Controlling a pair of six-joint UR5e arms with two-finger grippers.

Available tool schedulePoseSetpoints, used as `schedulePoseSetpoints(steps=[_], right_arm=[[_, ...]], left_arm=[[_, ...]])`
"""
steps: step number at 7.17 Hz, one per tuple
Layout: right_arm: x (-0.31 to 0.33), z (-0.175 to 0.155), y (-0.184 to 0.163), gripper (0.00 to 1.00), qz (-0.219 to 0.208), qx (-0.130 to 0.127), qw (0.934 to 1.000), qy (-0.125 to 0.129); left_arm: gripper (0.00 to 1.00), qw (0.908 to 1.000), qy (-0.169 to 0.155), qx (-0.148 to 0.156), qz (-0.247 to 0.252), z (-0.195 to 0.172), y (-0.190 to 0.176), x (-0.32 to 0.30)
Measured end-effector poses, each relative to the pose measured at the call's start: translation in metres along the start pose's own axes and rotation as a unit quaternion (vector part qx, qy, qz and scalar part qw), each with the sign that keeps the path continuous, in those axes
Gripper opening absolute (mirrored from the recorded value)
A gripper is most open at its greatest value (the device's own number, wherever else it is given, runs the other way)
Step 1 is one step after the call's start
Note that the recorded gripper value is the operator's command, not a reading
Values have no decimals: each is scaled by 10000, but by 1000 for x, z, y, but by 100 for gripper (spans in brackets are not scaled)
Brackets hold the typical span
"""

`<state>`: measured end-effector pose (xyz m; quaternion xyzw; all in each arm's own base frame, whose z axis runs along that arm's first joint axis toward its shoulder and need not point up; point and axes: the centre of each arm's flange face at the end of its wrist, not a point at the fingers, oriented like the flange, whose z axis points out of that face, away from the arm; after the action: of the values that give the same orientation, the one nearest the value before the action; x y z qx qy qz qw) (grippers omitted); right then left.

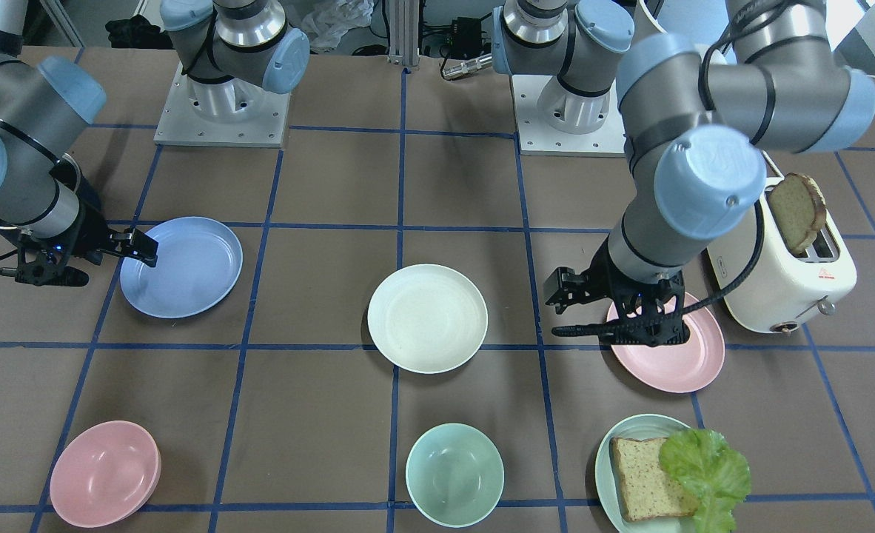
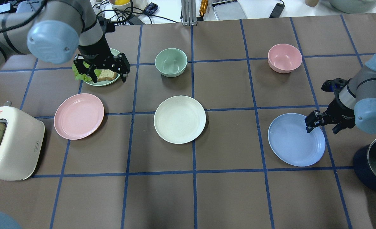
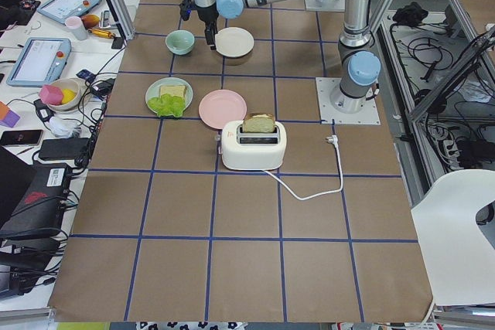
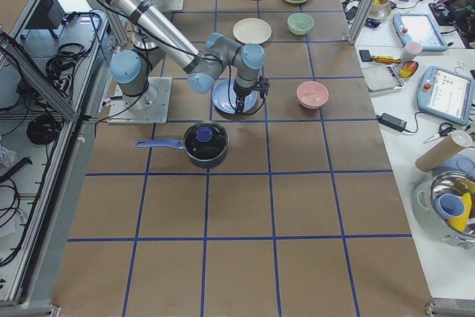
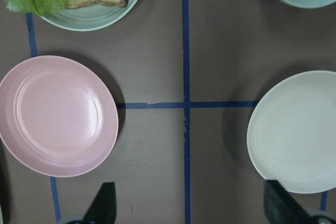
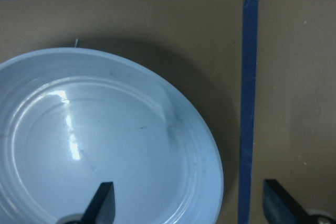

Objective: Stack three plates with pink and blue
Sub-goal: 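Move left gripper to pink plate while right gripper reaches blue plate, then grip pink plate rim with left gripper while right grips blue plate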

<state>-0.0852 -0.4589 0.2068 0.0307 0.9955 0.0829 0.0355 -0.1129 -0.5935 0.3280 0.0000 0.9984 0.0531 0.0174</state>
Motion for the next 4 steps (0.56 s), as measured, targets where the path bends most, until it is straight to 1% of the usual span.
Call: schedulePoseSetpoints(steps=[1, 2, 3, 4], right_arm=[[9, 11, -5, 99, -6, -82, 9999, -59], [16, 15, -7, 90, -15, -108, 9999, -98], [20, 17, -8, 87, -6, -108, 9998, -140], [22, 18, -7, 71, 9, -103, 9998, -191]], left_arm=[[100, 10000, -14, 14, -47, 50, -6, -18], [100, 9999, -39, 68, -96, 91, -7, -33], [85, 9998, -111, 74, -133, 122, -5, -43], [61, 9996, -245, -16, -149, 144, -1, -49]])
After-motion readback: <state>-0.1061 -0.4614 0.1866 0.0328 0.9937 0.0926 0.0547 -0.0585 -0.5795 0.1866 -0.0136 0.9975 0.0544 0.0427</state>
